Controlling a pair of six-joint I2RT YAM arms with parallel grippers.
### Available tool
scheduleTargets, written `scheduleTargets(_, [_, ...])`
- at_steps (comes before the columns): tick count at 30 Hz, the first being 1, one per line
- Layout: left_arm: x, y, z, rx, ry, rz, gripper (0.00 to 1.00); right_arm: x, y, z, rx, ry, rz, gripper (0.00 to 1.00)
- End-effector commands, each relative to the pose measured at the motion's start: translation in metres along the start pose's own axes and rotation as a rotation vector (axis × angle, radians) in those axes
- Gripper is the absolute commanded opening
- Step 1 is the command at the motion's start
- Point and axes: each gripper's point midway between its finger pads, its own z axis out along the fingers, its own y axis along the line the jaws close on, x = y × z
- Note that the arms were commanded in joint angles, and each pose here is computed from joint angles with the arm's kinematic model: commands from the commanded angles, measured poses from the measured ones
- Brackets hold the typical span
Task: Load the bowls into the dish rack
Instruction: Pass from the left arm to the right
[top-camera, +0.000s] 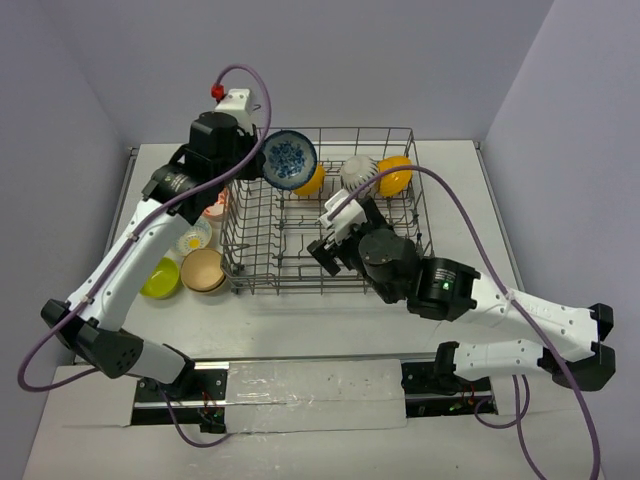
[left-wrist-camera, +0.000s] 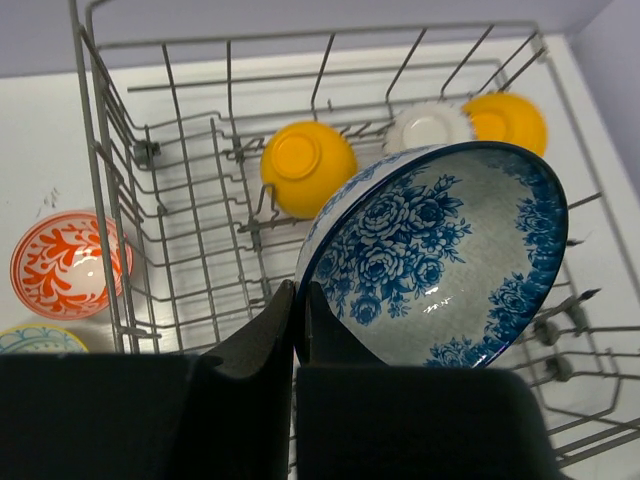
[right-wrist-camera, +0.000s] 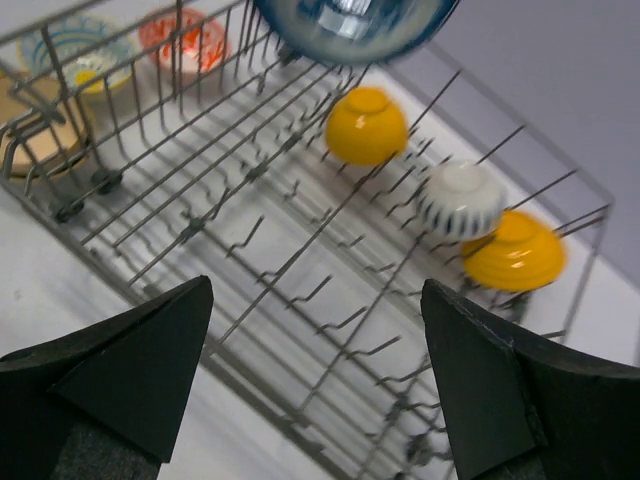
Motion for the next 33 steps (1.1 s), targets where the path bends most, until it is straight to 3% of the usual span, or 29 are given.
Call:
scheduleTargets(1, [-0.019,-0.008,0.005,0.033,-0.092,0.039,0.0,-0.057,-0.036,-0.017,0.159,-0.102,-0.094,0.93])
scheduleTargets(7, [-0.011,-0.01,0.008,0.051,-0.079,0.051,0.0,-0.091,-0.027,0.005,0.223,-0.118,-0.262,1.0])
scheduleTargets(10, [-0.013,-0.013,0.004,0.071,-0.082,0.051,0.0,-0.098,-0.007,0.019,0.16,-0.134,-0.28,1.0])
scheduleTargets(24, [0.003,-0.042,-0.019,0.195,-0.021,0.084,0.0,-0.102,0.002,0.065,0.062,-0.12,-0.264,1.0])
scheduleTargets(33, [0.006,-0.046,-0.024,0.214,-0.018,0.107,0.0,-0.076,0.017,0.096,-0.02,-0.036,-0.24,0.98])
